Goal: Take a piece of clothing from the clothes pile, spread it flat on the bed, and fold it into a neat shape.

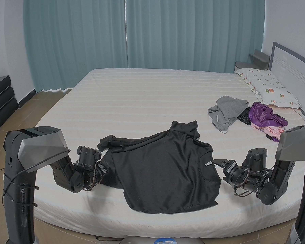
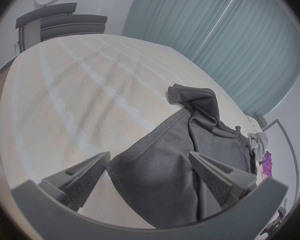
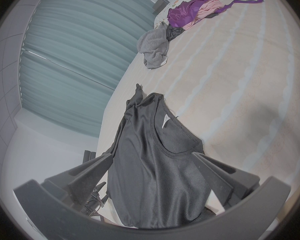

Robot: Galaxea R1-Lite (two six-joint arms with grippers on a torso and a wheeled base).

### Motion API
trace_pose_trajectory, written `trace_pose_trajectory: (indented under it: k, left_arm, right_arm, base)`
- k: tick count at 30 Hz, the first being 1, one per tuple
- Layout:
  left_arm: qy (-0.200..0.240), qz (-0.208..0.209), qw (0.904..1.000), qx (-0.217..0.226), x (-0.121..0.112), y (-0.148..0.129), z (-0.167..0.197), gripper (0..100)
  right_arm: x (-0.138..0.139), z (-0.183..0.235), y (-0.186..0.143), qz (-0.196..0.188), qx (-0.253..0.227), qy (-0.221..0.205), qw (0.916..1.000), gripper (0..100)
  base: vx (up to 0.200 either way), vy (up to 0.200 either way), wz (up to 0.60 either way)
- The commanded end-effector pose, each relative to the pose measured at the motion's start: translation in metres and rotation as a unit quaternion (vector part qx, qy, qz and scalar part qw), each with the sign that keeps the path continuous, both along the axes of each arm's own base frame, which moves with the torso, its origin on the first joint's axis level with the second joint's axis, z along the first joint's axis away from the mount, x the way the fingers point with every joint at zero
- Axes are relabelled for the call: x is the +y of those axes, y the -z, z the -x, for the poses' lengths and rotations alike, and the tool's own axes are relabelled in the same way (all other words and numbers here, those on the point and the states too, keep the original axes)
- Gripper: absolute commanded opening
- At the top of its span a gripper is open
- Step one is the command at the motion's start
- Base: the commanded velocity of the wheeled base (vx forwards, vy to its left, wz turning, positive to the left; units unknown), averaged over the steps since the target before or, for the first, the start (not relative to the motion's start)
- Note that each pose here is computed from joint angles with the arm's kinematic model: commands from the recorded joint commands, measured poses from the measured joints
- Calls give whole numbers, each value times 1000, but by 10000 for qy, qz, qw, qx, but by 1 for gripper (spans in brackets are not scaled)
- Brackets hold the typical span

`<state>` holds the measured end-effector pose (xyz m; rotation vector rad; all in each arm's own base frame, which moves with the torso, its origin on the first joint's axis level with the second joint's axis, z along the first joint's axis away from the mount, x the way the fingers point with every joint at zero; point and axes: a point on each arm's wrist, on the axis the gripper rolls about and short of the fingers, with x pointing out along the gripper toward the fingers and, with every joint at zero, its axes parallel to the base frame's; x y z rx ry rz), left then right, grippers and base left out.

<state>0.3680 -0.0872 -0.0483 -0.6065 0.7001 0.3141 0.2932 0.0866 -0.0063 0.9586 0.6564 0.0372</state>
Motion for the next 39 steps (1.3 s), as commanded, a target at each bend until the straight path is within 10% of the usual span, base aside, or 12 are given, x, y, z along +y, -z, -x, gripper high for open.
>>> trace_pose_trajectory:
  k: [1, 30, 31, 39]
  left_arm:
    - [-4, -6, 10000, -6, -1, 1, -1, 100]
    - [-164, -63, 9998, 67, 10, 0, 4, 100]
    - [-164, -61, 9998, 60, 10, -1, 4, 0]
    - [-226, -59, 9997, 73, 16, -9, 12, 0]
  right_arm:
    - [0, 0, 1, 0, 15, -1, 10000, 100]
    - [1, 0, 2, 5, 30, -8, 10000, 100]
    - [1, 0, 3, 13, 35, -12, 10000, 100]
    - [0, 1, 2, 15, 42, -12, 10000, 100]
  base:
    - [0, 0, 0]
    - [0, 0, 0]
    - [0, 0, 0]
    - [0, 0, 0]
